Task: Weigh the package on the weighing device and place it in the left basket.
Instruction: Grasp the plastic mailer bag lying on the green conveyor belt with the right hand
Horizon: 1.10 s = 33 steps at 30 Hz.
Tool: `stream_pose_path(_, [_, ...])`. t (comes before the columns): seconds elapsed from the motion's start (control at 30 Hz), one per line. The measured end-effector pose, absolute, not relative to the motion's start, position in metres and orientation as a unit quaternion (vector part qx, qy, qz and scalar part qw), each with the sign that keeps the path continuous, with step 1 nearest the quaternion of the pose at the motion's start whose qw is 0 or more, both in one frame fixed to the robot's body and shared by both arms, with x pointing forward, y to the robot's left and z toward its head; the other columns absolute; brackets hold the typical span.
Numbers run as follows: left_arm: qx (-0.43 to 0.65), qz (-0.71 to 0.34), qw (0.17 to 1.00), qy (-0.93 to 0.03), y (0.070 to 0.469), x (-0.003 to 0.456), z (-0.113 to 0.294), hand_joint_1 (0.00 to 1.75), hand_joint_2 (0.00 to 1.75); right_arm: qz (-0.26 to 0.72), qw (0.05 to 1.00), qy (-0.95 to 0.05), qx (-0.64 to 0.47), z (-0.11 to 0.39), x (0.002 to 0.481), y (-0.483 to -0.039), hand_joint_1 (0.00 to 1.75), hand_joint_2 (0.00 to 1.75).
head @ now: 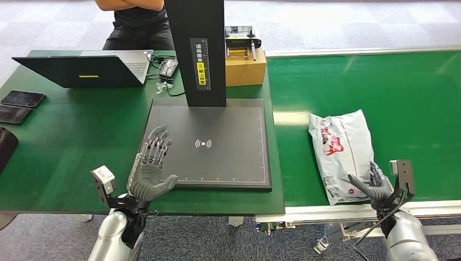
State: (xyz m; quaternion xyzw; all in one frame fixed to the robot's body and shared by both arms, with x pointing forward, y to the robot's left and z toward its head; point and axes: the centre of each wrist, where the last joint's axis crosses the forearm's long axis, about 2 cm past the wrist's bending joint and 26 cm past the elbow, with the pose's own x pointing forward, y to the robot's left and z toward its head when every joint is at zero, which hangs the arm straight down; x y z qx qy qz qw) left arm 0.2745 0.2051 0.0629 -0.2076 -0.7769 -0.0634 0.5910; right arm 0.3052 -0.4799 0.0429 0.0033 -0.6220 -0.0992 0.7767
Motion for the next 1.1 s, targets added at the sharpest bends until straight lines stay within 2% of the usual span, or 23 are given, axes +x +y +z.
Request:
stream_pose_path(0.17, [-0.203,-0.064,0.592,-0.778,0.205,0.274,0.062,0.0,1.75,-0.146,0.749,-0.632,0.134,0.036,0.304,-0.463,0.0,1.75])
stream_pose_path(0.47, [-0.218,-0.044,0.594,-0.773,0.208,0.269,0.06,0.0,1.75,-0.179,0.746,-0.624,0.15,0.034,0.314,-0.44,0.0,1.75])
stream_pose_path(0.63, [-0.212,-0.038,0.601,-0.77,0.209,0.266,0.06,0.0,1.75,-0.14,0.795,-0.589,0.019,0.044,0.33,-0.436,0.0,1.75])
stream_pose_path(0.83, [-0.208,-0.033,0.609,-0.765,0.212,0.266,0.065,0.0,1.75,-0.003,0.844,-0.501,-0.193,0.065,0.355,-0.43,0.0,1.75])
stream_pose_path(0.97, [-0.208,-0.032,0.61,-0.764,0.212,0.268,0.067,0.0,1.75,0.085,0.853,-0.451,-0.249,0.073,0.364,-0.424,0.0,1.75])
stream_pose_path(1.1, [-0.209,-0.032,0.605,-0.767,0.211,0.272,0.071,0.0,1.75,0.14,0.853,-0.431,-0.258,0.075,0.367,-0.42,0.02,1.75])
